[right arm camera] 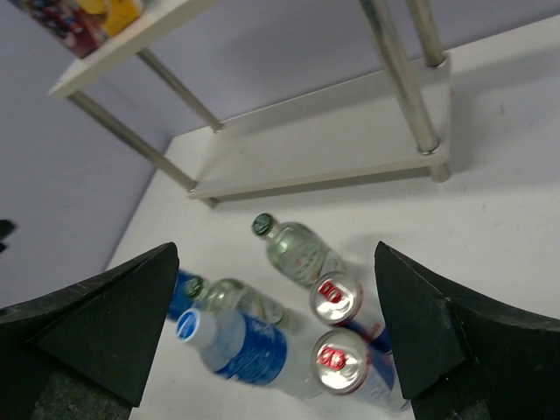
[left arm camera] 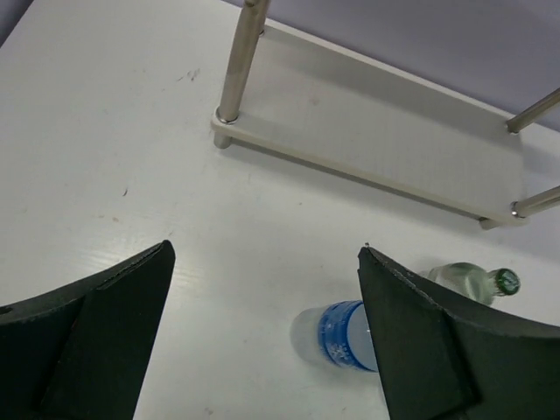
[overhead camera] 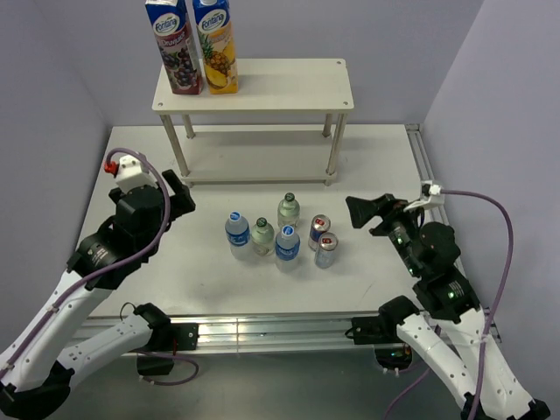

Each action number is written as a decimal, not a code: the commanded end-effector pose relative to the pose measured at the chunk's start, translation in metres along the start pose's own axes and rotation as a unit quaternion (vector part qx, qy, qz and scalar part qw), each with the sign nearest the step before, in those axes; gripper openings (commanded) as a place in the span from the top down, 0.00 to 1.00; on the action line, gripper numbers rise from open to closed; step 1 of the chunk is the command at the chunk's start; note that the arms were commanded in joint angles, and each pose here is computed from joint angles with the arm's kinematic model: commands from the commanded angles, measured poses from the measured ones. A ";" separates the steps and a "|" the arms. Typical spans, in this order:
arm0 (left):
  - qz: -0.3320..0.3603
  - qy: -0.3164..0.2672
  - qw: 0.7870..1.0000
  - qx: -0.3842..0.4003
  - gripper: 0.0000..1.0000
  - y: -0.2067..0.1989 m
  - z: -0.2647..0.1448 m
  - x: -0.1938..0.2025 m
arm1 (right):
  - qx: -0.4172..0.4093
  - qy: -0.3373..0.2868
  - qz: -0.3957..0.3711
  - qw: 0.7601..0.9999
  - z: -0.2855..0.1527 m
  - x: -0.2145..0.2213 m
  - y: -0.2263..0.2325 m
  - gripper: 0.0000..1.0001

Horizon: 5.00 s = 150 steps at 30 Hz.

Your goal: Place and organize the beverage onto the shelf

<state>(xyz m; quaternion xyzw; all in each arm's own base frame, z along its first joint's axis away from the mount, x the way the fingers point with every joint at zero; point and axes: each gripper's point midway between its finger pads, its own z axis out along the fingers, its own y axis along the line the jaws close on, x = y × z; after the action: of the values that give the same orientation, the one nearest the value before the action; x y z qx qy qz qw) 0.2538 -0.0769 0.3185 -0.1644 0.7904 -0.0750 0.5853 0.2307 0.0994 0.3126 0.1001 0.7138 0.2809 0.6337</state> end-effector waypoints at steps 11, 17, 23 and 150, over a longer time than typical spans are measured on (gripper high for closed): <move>0.032 -0.001 0.999 -0.031 0.08 0.018 0.011 0.023 | 0.195 0.104 0.037 0.975 -0.039 0.041 -0.050 0.03; 0.029 -0.005 0.999 -0.040 0.09 0.025 0.011 0.025 | 0.253 0.083 -0.015 0.964 -0.043 0.046 -0.030 0.02; 0.030 -0.004 0.999 -0.041 0.09 0.026 0.011 0.026 | 0.215 0.122 -0.031 0.968 -0.066 0.112 -0.011 0.01; 0.012 0.003 1.000 0.002 0.10 0.028 0.019 0.022 | 0.266 -0.076 -0.196 0.941 0.304 -0.116 0.039 0.01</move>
<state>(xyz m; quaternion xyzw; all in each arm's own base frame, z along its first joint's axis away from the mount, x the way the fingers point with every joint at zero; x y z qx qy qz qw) 0.2580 -0.0555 0.2771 -0.1568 0.8011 -0.0617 0.5743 0.5361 0.1640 0.4081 0.1267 0.7312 -0.0624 0.6674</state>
